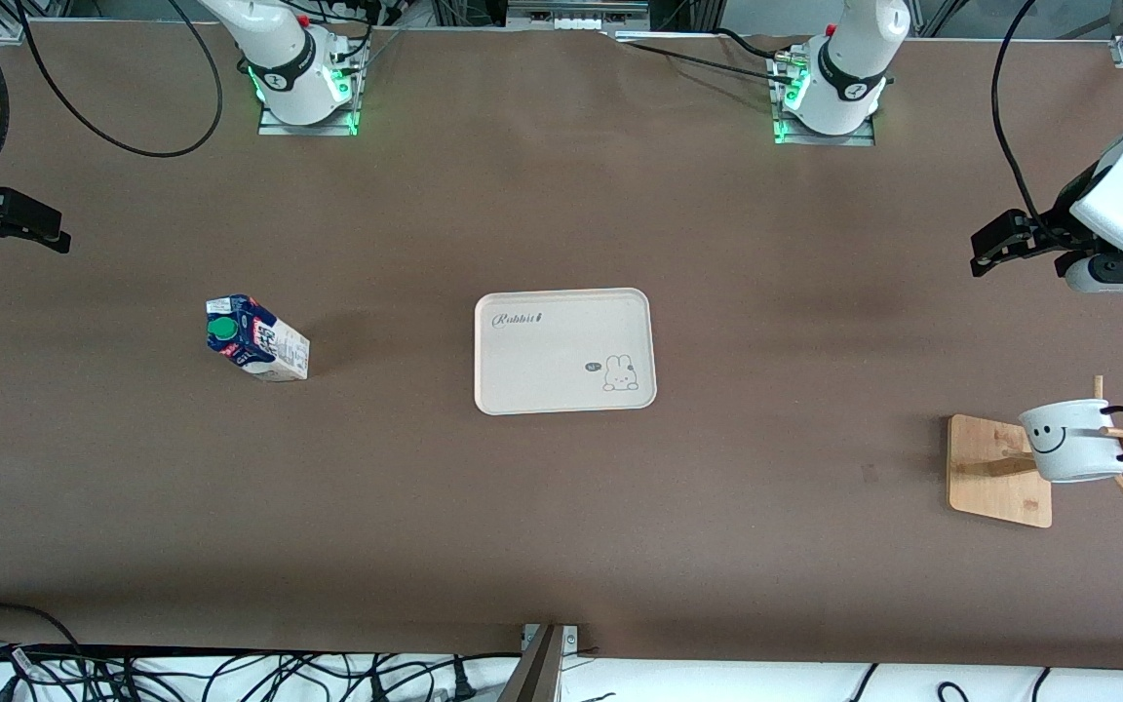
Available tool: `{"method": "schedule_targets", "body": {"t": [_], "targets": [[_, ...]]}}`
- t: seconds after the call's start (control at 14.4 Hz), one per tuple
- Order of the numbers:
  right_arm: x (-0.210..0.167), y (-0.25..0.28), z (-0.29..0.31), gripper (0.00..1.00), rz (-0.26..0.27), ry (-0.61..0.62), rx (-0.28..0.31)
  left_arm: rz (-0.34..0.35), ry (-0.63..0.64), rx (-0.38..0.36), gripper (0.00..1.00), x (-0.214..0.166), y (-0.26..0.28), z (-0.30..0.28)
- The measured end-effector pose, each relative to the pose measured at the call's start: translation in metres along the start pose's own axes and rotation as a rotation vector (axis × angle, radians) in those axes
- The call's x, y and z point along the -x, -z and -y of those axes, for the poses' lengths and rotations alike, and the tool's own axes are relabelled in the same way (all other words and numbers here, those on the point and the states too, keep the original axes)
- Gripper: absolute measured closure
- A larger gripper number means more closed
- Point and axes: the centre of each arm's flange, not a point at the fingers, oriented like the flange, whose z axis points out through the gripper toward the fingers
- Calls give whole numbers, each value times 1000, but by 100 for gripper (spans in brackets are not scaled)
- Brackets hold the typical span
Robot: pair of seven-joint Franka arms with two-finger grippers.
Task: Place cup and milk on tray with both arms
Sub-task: 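Move the right gripper toward the milk carton while the left gripper approaches the mug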
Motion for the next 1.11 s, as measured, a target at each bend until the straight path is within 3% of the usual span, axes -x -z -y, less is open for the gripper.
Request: {"method": "schedule_targets", "body": {"t": [0.83,1.11], "targets": [[-3,-6,1,0,17,2,-2,-15,12,0,0,-2,6,7],[-15,-30,10,0,63,20,-5,-43,22,3,0,-19,15,13]]}}
